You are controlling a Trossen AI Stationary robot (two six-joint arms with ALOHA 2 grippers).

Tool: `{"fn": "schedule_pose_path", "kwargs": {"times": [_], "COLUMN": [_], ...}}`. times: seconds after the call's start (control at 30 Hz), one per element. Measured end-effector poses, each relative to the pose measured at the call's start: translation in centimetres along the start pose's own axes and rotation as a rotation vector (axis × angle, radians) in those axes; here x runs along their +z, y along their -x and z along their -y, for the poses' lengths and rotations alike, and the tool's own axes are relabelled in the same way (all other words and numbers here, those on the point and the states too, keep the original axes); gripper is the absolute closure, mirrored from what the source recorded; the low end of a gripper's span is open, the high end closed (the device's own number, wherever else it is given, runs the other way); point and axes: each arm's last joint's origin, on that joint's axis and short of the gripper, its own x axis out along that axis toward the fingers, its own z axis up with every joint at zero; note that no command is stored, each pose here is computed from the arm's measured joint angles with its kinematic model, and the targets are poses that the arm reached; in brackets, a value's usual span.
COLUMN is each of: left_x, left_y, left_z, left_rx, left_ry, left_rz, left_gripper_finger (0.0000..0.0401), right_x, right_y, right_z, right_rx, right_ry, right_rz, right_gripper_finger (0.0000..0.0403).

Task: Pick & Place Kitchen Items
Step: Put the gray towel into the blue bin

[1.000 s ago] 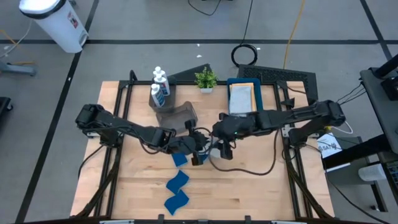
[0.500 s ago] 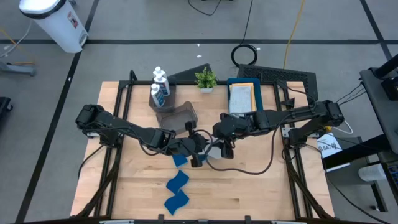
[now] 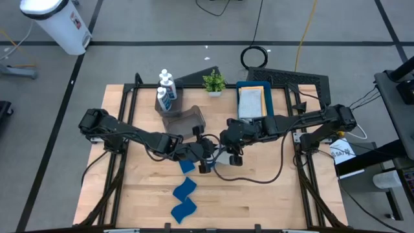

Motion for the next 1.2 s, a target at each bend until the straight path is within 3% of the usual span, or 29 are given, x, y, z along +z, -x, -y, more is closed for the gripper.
{"fn": "schedule_pose_path", "kwargs": {"times": [0.23,0.43,0.7,0.87,1.2], "left_x": [0.0,0.3,0.9,2.0,2.6], "left_y": [0.0,0.0,0.2,2.3,5.9], "left_z": [0.0,0.0,-0.1,-0.7,-0.9], "left_rx": [0.000,0.000,-0.002,-0.013,-0.098], "left_ry": [0.001,0.033,0.038,0.038,0.034], "left_rz": [0.003,0.026,0.072,0.127,0.140], "left_gripper_finger": [0.0370,0.0365,0.0264,0.0209,0.0172], "right_x": [0.0,-0.1,-0.2,-0.2,-0.5], "right_y": [0.0,0.0,0.0,1.0,3.6], "right_z": [0.0,0.0,0.0,0.1,0.4], "right_rx": [0.000,0.002,-0.002,-0.026,-0.053], "right_ry": [0.018,0.043,0.059,0.066,0.055], "right_rz": [-0.002,-0.005,-0.017,-0.009,0.005], "right_gripper_finger": [0.0391,0.0395,0.0399,0.0400,0.0400]}}
